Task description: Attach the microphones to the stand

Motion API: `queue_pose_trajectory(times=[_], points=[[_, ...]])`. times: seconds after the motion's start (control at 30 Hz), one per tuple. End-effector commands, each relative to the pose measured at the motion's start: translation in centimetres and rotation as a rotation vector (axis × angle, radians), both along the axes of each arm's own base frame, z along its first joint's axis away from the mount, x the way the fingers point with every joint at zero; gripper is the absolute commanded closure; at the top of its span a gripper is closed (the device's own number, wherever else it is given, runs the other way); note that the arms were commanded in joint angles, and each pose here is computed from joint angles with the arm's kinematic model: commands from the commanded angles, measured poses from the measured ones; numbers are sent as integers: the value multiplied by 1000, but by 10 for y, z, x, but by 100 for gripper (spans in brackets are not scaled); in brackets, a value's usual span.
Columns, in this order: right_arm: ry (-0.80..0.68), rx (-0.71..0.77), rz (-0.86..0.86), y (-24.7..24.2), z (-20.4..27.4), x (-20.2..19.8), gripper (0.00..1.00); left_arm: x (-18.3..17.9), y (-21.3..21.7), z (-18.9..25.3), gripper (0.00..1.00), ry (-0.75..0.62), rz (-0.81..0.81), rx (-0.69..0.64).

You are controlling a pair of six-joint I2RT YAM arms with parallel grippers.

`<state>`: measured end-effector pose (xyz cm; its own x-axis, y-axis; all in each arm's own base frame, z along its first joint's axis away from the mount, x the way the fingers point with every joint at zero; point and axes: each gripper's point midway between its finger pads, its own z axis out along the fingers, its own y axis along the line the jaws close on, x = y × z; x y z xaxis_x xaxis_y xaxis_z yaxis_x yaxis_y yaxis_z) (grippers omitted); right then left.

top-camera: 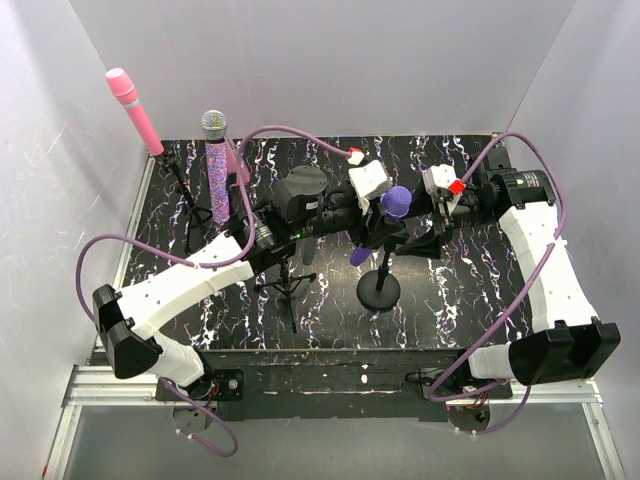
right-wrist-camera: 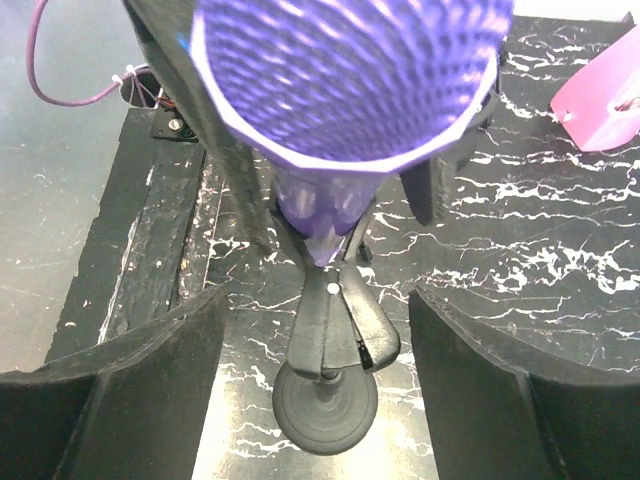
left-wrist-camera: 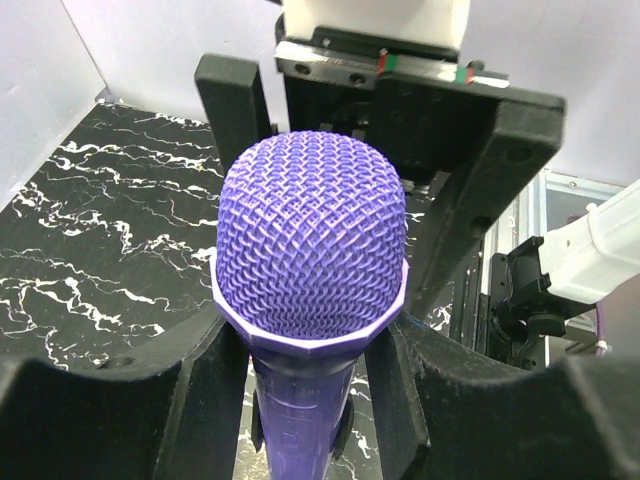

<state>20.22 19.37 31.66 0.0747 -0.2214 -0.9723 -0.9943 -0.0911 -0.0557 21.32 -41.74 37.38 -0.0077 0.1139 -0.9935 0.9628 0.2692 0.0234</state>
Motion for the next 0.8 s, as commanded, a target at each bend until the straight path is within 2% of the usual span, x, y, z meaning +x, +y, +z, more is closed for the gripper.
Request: queue_pose_trajectory(times=[0.0, 0.03, 0.33, 0.43, 0.6, 0.77], points=[[131, 45, 9, 0, 16, -36, 18, -4, 13, 13, 97, -2, 29, -52], [130, 46, 4, -1, 17, -36, 17, -4, 15, 15, 95, 0, 36, -62], [131, 45, -29, -6, 16, -39, 15, -3, 27, 23, 33, 34, 92, -117], [125, 45, -41, -7, 14, -39, 15, -3, 34, 30, 17, 37, 117, -140], [114, 49, -70, -12, 16, -38, 15, -9, 47, 42, 2, 31, 128, -161], [116, 64, -130, -21, 18, -34, 15, -23, 67, 52, 2, 32, 122, -162]])
